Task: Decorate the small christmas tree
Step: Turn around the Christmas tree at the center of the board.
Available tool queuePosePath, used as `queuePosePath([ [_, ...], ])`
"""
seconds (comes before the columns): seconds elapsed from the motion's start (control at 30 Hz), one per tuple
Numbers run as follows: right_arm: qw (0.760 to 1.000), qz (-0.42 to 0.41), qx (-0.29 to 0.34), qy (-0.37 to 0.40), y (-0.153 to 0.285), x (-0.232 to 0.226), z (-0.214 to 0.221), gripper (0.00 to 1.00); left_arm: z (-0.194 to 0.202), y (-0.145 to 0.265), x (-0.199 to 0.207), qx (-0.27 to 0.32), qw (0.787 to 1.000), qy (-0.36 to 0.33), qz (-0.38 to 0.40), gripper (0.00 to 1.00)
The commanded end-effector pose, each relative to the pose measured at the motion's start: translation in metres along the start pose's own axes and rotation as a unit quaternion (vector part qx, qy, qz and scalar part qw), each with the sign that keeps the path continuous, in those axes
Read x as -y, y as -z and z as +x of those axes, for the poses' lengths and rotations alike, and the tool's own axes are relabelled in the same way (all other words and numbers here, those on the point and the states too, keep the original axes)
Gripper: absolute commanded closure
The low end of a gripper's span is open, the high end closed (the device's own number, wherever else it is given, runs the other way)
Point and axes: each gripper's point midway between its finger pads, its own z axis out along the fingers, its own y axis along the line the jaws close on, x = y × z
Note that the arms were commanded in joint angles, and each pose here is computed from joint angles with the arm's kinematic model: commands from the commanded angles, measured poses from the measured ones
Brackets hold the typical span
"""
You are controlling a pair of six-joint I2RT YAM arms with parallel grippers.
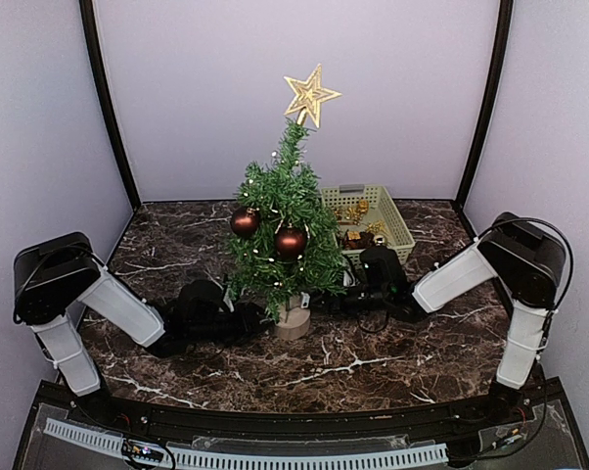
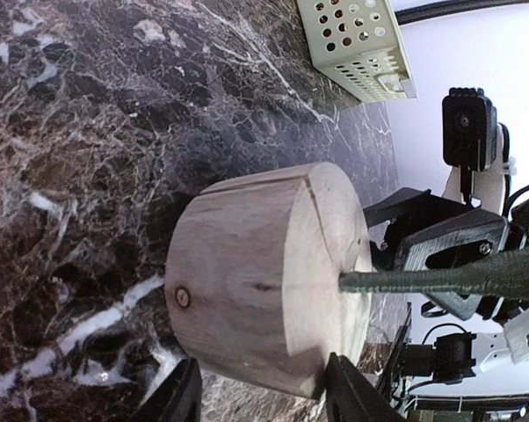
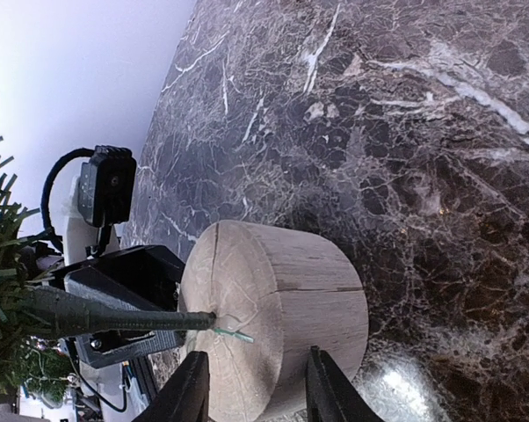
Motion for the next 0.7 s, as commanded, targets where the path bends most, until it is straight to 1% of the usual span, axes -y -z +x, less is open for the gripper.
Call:
queuePosePath([
  [0.0,0.999,-0.030,-0.003,0.026,-0.011,-0.015,-0.002,0.64,-0.004,-0.007,0.013,0.004,1.000,-0.005,0.023,0.54],
  [0.23,0.999,-0.038,-0.028,0.021,-0.019,-0.016,0.017,0.80,-0.010,-0.015,0.010,0.013,1.000,-0.005,0.028,0.67],
  [0.37,0.998,-0.045,-0.043,0.019,-0.024,-0.022,0.030,0.82,-0.020,-0.019,0.009,0.020,0.999,-0.011,0.030,0.70],
  [0.67,0.995,-0.068,-0.066,0.009,-0.041,-0.039,0.053,0.84,-0.040,-0.023,0.001,0.026,0.999,-0.033,0.009,0.70],
])
